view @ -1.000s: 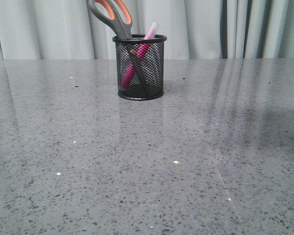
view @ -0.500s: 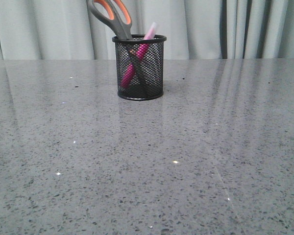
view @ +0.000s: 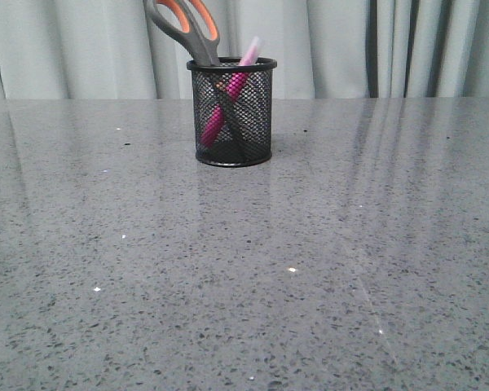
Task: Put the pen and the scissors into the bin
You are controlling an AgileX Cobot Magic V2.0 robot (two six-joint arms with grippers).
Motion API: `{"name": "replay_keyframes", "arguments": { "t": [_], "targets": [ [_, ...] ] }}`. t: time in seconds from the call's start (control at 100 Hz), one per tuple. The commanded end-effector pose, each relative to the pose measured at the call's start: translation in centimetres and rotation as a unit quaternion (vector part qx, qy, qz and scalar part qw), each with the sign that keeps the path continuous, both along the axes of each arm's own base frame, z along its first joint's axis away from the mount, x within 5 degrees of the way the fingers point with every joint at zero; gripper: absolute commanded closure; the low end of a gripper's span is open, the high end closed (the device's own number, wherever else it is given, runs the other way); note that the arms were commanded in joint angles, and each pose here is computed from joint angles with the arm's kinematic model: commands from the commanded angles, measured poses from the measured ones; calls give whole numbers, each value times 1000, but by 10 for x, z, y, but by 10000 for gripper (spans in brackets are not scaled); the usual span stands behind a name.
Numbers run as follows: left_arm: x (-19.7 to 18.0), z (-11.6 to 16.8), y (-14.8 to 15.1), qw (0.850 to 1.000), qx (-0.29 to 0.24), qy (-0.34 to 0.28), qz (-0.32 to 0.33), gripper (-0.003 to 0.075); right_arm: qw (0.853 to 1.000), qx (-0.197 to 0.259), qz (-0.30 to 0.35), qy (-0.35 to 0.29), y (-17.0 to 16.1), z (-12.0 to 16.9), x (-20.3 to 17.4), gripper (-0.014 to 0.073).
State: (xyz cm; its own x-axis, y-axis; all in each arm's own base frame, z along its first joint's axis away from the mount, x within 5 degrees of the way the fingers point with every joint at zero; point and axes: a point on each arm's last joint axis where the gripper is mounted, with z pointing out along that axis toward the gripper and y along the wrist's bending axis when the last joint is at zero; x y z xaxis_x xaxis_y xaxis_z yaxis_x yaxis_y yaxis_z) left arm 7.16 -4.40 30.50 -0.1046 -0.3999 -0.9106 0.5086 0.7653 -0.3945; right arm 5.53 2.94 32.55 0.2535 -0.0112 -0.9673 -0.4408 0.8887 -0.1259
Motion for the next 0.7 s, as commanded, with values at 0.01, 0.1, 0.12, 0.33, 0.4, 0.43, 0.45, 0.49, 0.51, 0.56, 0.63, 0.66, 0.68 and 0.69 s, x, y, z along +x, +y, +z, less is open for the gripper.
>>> {"name": "replay_keyframes", "arguments": {
  "t": [0.01,0.1,0.12,0.33,0.4,0.43,0.45,0.49,0.51,0.56,0.63,0.66,0.68,0.69],
  "targets": [
    [-1,8,-3,1000,-15,-4,-19,713,999,17,-1,-49,-1,15,-3,663],
    [-1,8,-3,1000,-15,-4,-19,713,999,17,-1,-49,-1,15,-3,663],
    [-1,8,-3,1000,-15,-4,-19,713,999,17,-1,-49,-1,15,-3,663],
    [-2,8,-3,1000,-15,-5,-19,713,999,17,-1,-49,-1,15,-3,663],
    [-4,6,-2,1000,-17,-9,-19,713,999,17,-1,-49,-1,15,-3,663],
    [-6,6,-1,1000,-4,-19,-16,713,999,17,-1,-49,-1,15,-3,663],
    [-7,6,0,999,14,-31,-7,713,999,17,-1,-49,-1,15,-3,663],
    [-9,6,4,997,46,-53,13,713,999,17,-1,-49,-1,15,-3,663],
    [-11,6,5,997,50,-60,19,713,999,17,-1,-49,-1,15,-3,663],
    [-15,6,9,996,45,-69,34,713,999,17,-1,-49,-1,15,-3,663],
    [-20,4,12,995,40,-79,41,713,999,17,-1,-49,-1,15,-3,663],
    [-20,2,12,995,41,-78,42,713,999,17,-1,-49,-1,15,-3,663],
    [-20,1,13,995,40,-78,43,713,999,17,-1,-49,-1,15,-3,663],
    [-21,0,13,995,40,-78,43,713,999,17,-1,-49,-1,15,-3,663]
  ]
}}
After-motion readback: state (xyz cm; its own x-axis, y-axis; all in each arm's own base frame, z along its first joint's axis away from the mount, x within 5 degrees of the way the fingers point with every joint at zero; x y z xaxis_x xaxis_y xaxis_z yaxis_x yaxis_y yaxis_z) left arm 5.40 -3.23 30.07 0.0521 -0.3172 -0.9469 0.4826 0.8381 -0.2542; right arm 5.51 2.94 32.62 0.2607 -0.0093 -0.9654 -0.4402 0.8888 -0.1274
